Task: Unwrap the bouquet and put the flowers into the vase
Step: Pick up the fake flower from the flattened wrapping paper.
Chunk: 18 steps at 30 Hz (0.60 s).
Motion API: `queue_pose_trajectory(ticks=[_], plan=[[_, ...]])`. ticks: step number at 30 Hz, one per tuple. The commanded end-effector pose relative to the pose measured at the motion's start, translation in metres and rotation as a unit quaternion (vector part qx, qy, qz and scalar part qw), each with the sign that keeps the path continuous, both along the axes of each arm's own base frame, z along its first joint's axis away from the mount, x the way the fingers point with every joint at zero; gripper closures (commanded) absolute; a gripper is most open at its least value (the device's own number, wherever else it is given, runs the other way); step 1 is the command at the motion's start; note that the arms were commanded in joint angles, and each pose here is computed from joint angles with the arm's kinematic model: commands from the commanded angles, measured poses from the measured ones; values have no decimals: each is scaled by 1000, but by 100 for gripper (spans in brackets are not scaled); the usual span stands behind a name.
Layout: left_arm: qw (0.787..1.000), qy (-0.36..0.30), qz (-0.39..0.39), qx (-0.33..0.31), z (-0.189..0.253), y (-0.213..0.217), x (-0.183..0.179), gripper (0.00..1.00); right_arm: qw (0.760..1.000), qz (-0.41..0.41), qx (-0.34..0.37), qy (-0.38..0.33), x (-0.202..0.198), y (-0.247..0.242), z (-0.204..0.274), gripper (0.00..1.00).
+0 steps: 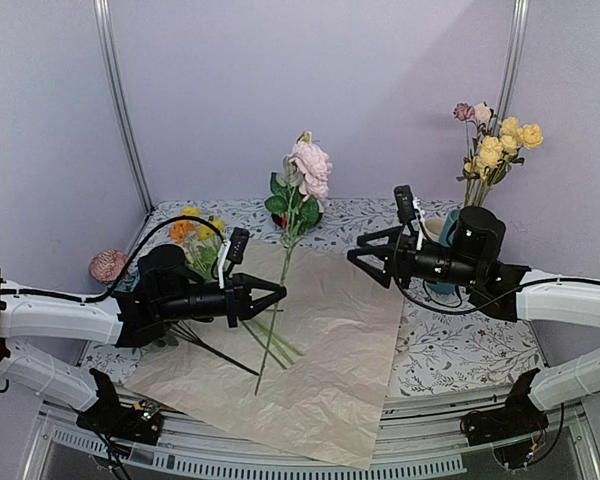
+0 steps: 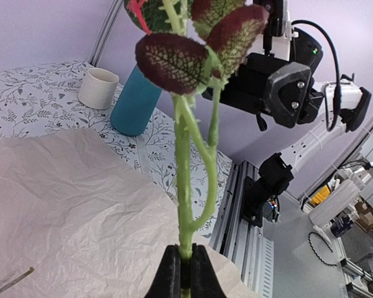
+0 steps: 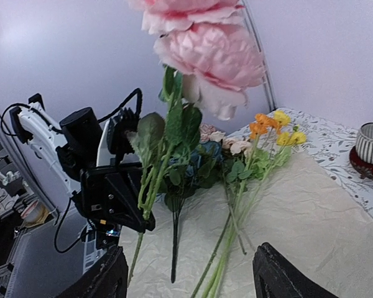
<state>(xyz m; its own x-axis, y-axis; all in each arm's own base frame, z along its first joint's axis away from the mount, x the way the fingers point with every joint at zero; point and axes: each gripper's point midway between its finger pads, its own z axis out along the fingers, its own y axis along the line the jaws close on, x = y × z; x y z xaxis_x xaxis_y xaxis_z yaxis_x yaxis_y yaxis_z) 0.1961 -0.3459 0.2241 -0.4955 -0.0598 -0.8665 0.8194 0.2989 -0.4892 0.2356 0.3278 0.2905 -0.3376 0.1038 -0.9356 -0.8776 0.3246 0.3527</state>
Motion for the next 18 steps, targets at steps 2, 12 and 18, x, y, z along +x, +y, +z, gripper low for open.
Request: queue_pose_trajectory(ticks=[2, 12, 18], plan=[[999, -23, -30, -26, 10, -5, -13, 97, 996, 85, -20, -33, -36, 26, -9, 30], [998, -25, -40, -35, 13, -5, -18, 97, 990, 131, -2, -54, -57, 48, -5, 37], [998, -28, -46, -39, 14, -6, -20, 97, 989, 140, 3, -54, -59, 53, -6, 40]])
